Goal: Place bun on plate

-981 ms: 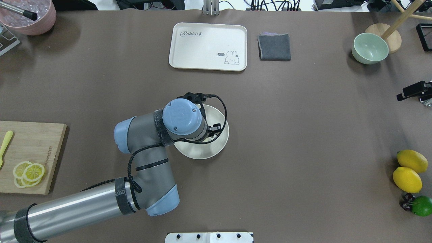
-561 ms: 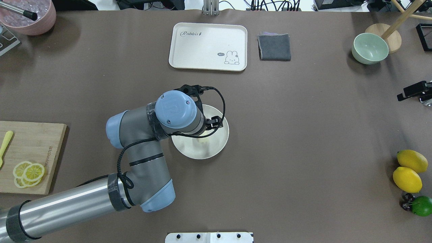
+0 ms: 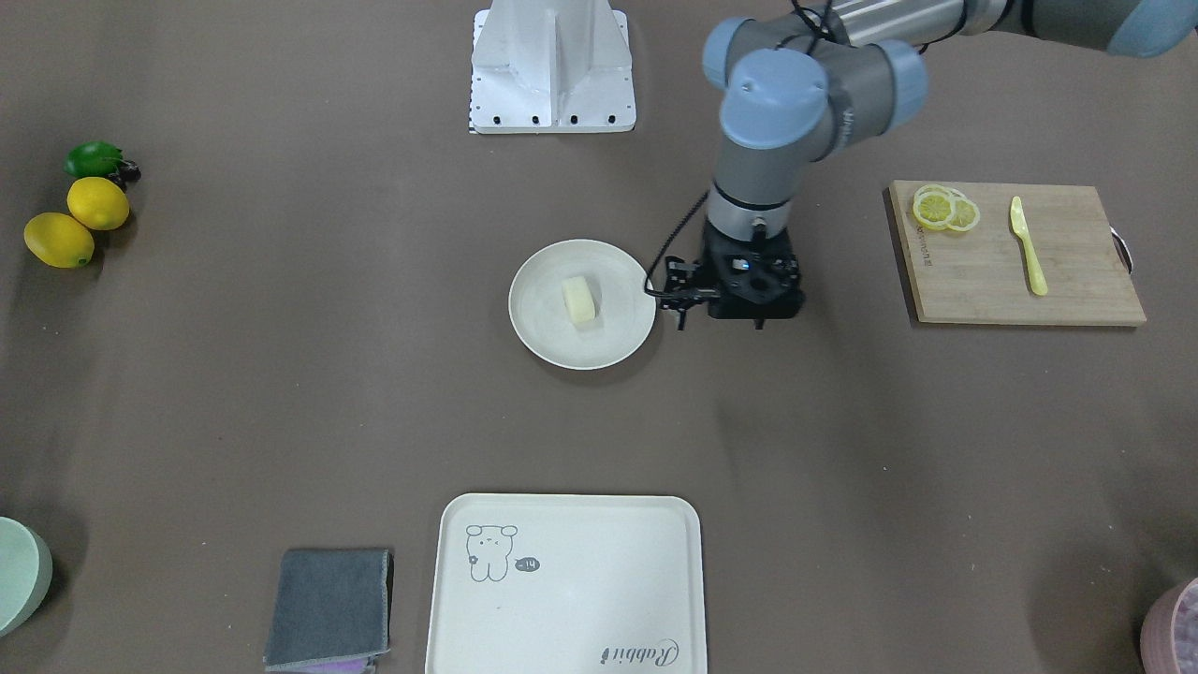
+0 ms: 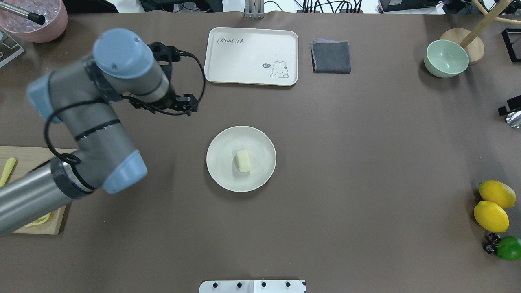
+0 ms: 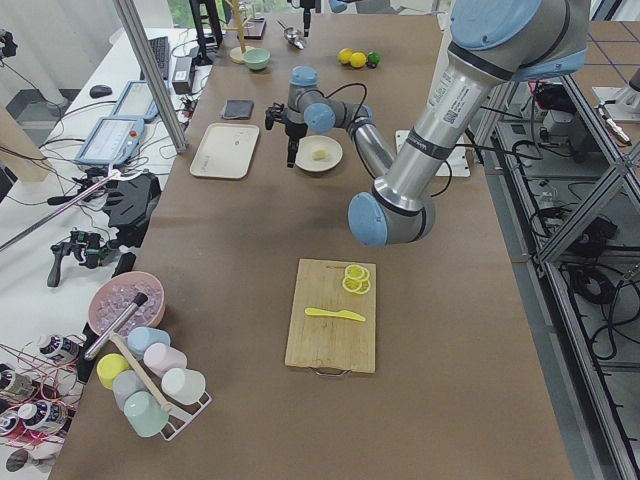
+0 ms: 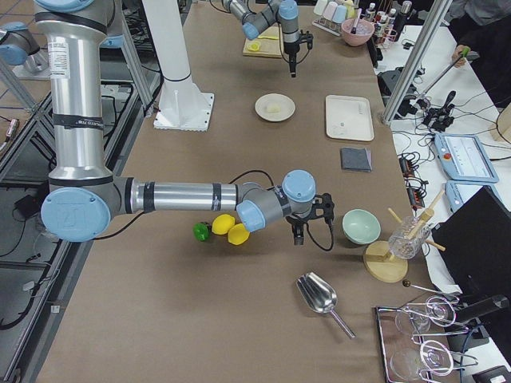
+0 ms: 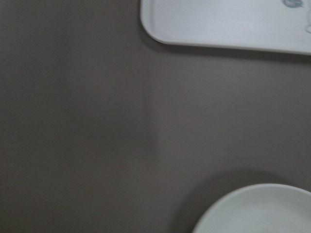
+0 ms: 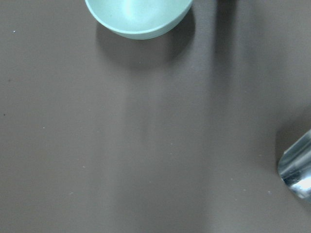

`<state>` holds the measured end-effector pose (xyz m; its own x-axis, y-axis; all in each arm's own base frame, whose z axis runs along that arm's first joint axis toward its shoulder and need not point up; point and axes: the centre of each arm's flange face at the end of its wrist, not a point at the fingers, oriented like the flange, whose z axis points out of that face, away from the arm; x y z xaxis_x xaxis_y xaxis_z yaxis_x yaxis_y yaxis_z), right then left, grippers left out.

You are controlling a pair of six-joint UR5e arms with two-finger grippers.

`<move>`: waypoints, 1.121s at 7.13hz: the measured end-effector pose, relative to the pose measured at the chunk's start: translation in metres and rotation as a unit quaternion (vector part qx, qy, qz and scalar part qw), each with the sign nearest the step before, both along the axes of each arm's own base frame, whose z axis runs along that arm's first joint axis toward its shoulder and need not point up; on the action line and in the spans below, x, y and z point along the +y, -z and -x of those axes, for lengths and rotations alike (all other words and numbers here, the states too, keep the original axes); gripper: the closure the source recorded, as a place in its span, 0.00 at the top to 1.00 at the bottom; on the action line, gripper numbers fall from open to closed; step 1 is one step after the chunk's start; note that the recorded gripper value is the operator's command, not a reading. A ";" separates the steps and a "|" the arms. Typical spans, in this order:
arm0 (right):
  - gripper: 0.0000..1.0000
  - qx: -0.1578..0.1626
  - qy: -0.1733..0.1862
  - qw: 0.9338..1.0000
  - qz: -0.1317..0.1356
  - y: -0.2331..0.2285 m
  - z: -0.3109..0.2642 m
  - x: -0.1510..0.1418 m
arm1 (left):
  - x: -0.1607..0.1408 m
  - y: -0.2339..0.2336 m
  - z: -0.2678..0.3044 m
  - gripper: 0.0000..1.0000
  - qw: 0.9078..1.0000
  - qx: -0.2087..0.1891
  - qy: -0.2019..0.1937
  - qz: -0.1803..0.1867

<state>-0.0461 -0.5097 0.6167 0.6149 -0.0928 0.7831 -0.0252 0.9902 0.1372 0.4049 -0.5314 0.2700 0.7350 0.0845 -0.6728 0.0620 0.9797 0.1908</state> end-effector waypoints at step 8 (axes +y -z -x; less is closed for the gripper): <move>1.00 0.032 0.006 0.999 -0.010 -0.015 -0.051 -0.002 | -0.043 -0.301 0.417 0.98 0.987 0.035 -0.155 -0.026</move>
